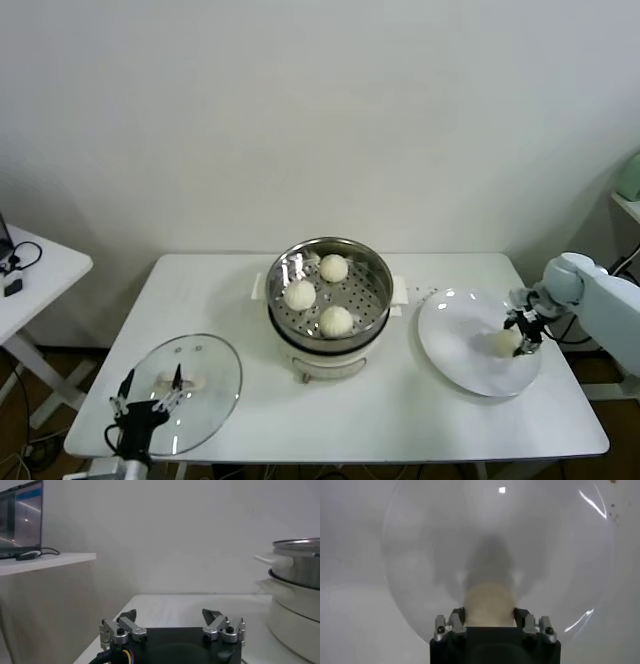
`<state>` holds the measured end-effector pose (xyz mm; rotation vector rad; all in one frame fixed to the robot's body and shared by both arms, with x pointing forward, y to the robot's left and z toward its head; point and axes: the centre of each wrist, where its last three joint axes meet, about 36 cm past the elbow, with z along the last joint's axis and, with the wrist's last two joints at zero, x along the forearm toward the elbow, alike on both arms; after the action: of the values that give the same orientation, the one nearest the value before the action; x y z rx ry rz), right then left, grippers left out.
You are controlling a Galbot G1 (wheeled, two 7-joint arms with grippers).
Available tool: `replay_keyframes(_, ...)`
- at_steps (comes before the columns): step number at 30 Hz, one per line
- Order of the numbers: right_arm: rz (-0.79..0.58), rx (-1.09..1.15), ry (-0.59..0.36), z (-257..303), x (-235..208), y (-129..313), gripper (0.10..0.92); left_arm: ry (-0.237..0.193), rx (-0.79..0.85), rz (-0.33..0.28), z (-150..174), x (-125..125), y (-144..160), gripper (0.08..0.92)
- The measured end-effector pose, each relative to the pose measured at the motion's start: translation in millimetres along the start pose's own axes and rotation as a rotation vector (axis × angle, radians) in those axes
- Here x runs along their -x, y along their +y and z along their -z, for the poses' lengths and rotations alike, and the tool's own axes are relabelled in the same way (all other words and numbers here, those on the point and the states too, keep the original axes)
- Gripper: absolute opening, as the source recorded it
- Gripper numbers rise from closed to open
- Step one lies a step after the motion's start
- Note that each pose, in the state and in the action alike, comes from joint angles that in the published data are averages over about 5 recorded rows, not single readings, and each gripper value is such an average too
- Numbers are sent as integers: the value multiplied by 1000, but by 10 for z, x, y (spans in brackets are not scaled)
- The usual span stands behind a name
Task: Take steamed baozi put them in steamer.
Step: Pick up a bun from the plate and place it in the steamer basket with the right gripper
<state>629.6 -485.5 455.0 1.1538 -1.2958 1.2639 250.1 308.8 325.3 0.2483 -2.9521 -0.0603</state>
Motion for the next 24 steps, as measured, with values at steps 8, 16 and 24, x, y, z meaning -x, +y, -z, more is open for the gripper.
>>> replay_keyframes(8,-35,60,-61,81,-266,-126,645,-9,-10,-8,17,22,-54,823)
replay_keyframes(16,-88,79,-159,523,-894,-495,645,-30,-10,-32,77,51,-149,823)
replay_keyframes(24,-100,36,-227,1220,-1608,-841,645,-52,-11,-73,125,50,-299,823)
